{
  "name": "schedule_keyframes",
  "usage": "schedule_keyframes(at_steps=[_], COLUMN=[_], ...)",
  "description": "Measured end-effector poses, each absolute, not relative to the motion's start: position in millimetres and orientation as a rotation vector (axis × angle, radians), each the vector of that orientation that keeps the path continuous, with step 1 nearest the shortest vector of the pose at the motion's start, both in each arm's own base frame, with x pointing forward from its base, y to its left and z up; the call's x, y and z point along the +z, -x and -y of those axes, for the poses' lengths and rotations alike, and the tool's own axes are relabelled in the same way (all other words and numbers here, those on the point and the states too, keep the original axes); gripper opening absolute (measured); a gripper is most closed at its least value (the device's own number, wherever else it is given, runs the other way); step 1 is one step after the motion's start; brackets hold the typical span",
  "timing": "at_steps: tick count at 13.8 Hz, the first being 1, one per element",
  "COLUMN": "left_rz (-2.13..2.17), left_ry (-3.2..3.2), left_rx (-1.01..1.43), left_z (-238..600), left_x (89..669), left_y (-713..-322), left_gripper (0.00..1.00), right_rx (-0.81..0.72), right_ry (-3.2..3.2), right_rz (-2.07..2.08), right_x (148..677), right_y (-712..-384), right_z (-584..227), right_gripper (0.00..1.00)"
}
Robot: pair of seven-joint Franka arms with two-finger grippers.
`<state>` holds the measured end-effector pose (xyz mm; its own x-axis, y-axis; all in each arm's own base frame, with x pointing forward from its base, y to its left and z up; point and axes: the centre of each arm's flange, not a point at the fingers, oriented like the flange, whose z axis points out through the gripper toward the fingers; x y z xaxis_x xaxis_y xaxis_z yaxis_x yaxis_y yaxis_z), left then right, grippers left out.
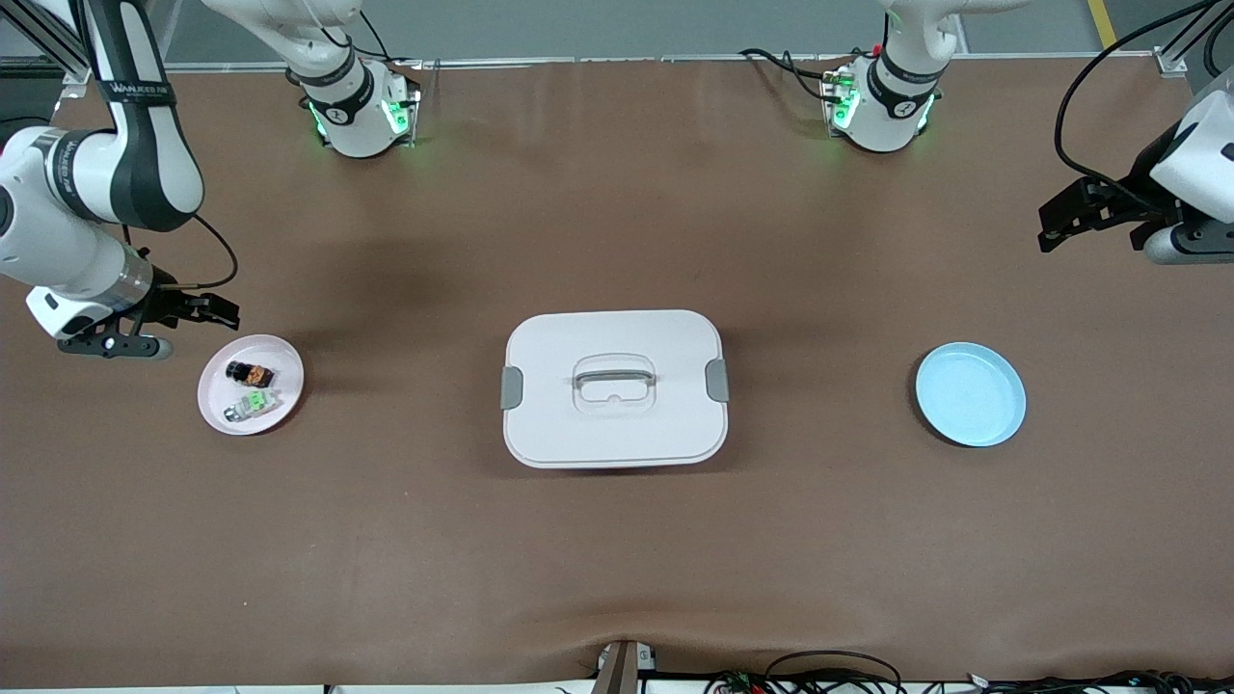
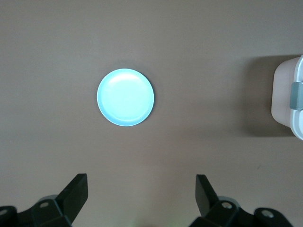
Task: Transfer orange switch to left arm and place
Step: 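Move the right gripper down over the white plate's black switch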
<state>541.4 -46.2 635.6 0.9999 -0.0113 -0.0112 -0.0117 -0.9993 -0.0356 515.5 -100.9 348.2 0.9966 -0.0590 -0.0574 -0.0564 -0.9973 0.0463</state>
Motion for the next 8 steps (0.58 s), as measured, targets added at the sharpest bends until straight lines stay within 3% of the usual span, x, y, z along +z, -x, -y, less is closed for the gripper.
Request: schedule_keyframes(at_steps=[8], left_rz=[-0.016], left_ry=[3.106], left_rx=[0.025], left_z=[46], left_x=[634], left_y=[-542], left_gripper=[1.0], right_rx=[-0.063], right_ry=[-3.094], right_rz=[0.175], right_x=[291], right_y=[-515], right_z=[128], right_gripper=[1.0])
